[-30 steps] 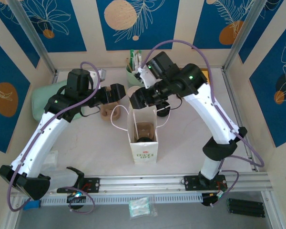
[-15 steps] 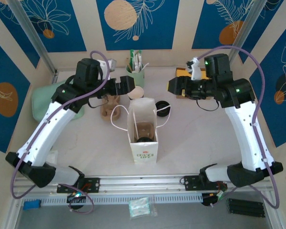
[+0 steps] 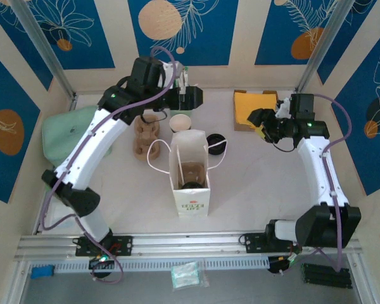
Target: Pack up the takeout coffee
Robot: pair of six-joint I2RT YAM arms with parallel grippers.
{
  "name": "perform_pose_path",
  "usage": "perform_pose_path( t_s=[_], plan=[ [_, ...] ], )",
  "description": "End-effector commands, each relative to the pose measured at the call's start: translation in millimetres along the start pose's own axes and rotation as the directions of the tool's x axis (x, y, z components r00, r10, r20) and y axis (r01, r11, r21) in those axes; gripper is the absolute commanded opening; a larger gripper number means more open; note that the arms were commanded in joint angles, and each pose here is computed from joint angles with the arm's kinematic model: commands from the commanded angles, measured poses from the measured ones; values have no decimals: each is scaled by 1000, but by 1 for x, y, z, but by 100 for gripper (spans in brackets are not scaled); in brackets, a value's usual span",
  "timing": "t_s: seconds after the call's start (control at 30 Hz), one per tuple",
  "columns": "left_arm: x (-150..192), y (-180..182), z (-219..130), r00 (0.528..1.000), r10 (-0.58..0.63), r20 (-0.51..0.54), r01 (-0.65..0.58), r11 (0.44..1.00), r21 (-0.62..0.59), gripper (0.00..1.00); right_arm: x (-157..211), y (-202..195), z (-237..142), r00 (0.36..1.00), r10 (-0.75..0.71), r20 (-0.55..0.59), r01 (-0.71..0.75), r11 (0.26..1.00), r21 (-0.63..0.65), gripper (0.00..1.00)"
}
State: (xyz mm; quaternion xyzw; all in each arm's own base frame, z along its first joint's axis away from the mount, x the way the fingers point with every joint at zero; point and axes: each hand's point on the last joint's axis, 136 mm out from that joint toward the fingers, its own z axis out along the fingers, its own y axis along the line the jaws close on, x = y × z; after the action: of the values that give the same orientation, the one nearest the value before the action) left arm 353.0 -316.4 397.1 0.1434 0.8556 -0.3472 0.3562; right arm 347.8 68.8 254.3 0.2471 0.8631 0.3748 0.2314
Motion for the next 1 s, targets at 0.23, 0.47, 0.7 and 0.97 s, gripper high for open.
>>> perform_pose_path(
  t_s=[0.23,0.47,0.7,0.97],
  plan=[
    [-11,-8,47,997,65,-39,-64,998,13,99,-52,-77,58,948,317,-15,-317,948,-5,55],
    [-21,-11,81,999,52,-5,-51,997,65,99,-74,-120,95,892,452,-18,-452,892,26,55],
    [-28,-26,109,999,21,30,-25,987,159,100,-91,-143,118,865,501,1,-501,864,54,52],
    [-19,-27,123,1000,11,6,-12,986,165,99,-104,-152,136,854,520,4,-519,853,53,48]
  ],
)
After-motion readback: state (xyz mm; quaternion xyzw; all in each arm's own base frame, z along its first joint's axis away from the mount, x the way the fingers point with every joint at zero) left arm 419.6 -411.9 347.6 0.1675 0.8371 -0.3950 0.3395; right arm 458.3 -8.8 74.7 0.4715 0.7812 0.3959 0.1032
